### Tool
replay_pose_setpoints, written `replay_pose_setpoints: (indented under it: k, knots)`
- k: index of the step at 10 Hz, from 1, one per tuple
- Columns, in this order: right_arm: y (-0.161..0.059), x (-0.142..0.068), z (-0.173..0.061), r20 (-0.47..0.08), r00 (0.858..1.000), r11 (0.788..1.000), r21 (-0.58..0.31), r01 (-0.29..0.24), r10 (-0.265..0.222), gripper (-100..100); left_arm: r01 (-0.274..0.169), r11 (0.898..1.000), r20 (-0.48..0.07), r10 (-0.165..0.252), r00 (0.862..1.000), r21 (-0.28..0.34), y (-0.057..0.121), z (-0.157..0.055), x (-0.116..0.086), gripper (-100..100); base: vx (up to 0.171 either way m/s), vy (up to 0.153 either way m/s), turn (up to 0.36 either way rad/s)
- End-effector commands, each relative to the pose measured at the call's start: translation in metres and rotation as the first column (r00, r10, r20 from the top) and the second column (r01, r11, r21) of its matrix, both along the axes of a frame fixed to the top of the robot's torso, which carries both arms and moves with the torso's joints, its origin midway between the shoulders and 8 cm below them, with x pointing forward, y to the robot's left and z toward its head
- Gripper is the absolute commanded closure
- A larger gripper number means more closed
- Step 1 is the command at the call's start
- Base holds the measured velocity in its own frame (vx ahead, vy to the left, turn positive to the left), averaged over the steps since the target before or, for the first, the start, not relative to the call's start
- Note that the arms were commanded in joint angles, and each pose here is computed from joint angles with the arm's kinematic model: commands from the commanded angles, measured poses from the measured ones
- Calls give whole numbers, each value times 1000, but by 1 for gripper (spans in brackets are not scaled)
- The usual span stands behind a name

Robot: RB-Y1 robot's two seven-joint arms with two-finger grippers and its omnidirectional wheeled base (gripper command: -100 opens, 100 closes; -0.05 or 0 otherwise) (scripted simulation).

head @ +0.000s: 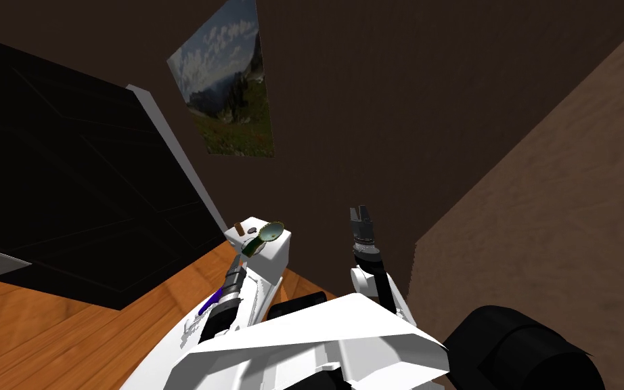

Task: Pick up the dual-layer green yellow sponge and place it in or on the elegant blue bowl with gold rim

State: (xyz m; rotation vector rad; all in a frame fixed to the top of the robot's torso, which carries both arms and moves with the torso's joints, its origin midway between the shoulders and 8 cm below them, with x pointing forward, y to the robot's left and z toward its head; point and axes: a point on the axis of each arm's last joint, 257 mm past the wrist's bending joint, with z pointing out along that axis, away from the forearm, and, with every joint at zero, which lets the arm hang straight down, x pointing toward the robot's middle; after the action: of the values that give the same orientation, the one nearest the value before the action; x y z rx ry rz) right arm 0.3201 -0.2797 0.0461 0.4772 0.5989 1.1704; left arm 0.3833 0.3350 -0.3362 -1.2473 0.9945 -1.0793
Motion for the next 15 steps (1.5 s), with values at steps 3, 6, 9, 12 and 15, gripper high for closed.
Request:
replay_pose_setpoints:
  k: [3,6,9,12,15]
  knots:
    - [0,0,0,0,1000,1000,0,0,0,0,-34,995,3,34,999,-92,-23,-9,1,-100,12,-17,10]
    - [0,0,0,0,1000,1000,0,0,0,0,-30,996,4,31,1000,-81,-20,-2,7,-100,19,1,-1]
    - [0,0,0,0,1000,1000,0,0,0,0,-30,996,5,31,1000,-82,-20,-4,5,100,12,1,0]
    - [0,0,0,0,1000,1000,0,0,0,0,-30,996,5,31,1000,-81,-20,-4,5,100,0,0,0]
    - [0,0,0,0,1000,1000,0,0,0,0,-30,996,4,31,1000,-81,-20,-4,4,0,0,0,0]
